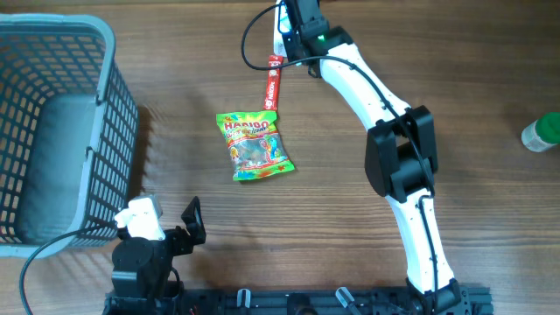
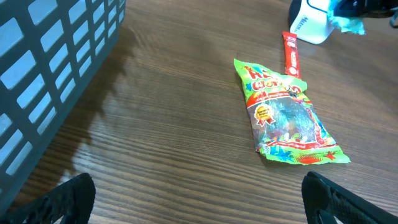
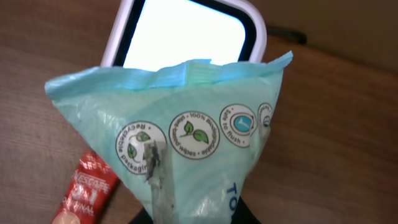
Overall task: Scan the item barcode
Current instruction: 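Hold the wipes pack up to the scanner, then place the wipes pack at the right side of the table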
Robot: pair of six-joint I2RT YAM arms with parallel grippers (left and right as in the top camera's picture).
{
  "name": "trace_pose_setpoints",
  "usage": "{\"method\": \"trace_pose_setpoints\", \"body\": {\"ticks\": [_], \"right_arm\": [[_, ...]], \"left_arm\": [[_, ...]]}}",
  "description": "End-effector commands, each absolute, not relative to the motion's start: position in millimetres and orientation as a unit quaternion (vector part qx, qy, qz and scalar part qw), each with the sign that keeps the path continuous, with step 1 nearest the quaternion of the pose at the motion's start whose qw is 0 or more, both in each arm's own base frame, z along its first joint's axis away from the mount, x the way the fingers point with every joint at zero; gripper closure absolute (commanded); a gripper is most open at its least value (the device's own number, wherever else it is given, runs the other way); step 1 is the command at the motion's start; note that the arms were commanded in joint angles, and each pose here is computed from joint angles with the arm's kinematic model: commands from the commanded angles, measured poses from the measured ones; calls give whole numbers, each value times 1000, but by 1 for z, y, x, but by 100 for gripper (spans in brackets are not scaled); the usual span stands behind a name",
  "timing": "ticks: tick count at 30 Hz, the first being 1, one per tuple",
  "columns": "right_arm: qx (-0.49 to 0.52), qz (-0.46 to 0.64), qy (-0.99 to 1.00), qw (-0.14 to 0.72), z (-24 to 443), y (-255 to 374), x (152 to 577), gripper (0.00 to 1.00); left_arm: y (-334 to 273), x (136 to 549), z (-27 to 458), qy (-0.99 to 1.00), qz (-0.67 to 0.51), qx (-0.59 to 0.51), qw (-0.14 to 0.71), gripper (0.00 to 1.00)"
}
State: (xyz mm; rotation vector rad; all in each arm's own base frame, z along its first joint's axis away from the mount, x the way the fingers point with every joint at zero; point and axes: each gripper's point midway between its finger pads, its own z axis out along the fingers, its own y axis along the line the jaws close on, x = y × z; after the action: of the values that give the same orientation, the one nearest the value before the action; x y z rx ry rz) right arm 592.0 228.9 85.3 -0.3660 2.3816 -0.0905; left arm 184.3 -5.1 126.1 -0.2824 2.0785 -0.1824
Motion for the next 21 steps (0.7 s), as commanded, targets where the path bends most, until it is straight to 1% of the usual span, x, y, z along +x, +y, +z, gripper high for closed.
{"method": "trace_pose_setpoints", "body": {"ticks": [1,3,9,12,13,14,16,19,21], "right_arm": [[-155,-69,902,397,134,219,610,95],[-166,-109,893,403,143,209,614,95],[-243,-176,893,336,125,191,596,96],[-234,-200,906,290,115,170,580,96],[-216,-204,922,249,105,150,566,96],[-178,-218,937,208,98,121,552,96],[-93,-251,949,168,95,69,538,96],[84,-287,947,118,95,-53,518,96],[184,-264,942,91,86,-131,500,95]], "left_arm": [[-5,185,126,856,-74,-115,498,0],[-5,185,126,856,-74,-115,498,0],[-5,185,126,856,-74,-115,498,0],[-5,185,126,856,-74,-115,498,0],[-5,185,126,856,-74,-115,498,0],[-5,185,126,856,-74,-115,498,0],[-5,185,126,856,-74,-115,498,0],[-5,185,126,856,-74,-115,498,0],[-5,185,126,856,-74,-115,498,0]]}}
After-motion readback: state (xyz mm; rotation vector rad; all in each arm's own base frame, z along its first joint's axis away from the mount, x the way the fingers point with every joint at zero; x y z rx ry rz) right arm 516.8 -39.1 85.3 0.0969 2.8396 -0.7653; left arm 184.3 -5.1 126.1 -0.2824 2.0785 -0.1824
